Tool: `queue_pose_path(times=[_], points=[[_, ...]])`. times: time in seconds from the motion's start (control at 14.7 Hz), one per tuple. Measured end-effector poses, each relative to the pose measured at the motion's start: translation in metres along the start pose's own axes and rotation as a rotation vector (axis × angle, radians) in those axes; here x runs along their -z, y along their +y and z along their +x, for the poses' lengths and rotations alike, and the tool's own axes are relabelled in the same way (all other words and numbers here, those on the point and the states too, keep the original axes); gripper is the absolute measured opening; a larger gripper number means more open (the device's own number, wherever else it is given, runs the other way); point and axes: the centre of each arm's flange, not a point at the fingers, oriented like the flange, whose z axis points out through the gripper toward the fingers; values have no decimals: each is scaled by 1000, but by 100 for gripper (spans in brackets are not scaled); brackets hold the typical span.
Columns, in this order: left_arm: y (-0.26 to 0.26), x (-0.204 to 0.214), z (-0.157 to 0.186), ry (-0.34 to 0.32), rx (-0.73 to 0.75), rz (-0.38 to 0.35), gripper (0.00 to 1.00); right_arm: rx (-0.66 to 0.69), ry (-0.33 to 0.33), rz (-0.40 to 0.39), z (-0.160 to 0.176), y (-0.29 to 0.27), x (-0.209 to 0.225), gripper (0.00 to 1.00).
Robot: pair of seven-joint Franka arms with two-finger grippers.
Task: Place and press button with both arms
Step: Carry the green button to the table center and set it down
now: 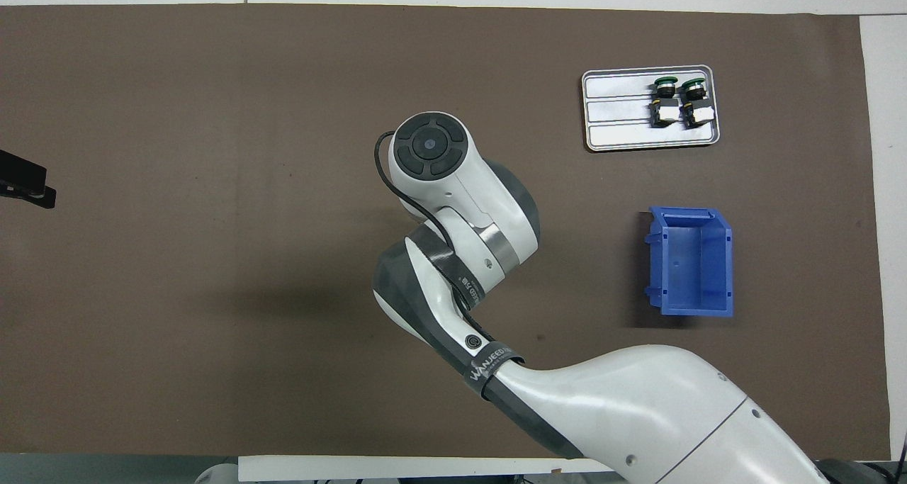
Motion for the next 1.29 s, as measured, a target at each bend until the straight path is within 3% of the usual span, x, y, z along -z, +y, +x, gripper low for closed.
queue_pose_path(times=[0.27, 0.61, 0.75, 1.02, 1.16, 1.29], points=[[0, 0, 0, 0, -1, 0, 100, -95, -4, 1, -8, 3, -37, 41], [0, 0, 0, 0, -1, 0, 100, -175, -19, 27, -7, 5, -52, 41], [0, 0, 0, 0, 0, 0, 100, -178, -17, 24, -6, 6, -53, 55], [0, 0, 0, 0, 4, 0, 100, -186, -28, 52, -3, -1, -23, 97], [0, 0, 0, 0, 25, 0, 100, -179, -33, 81, 18, -7, 20, 98], [1, -1, 0, -1, 67, 0, 100, -127, -26, 100, 64, -10, 74, 98]])
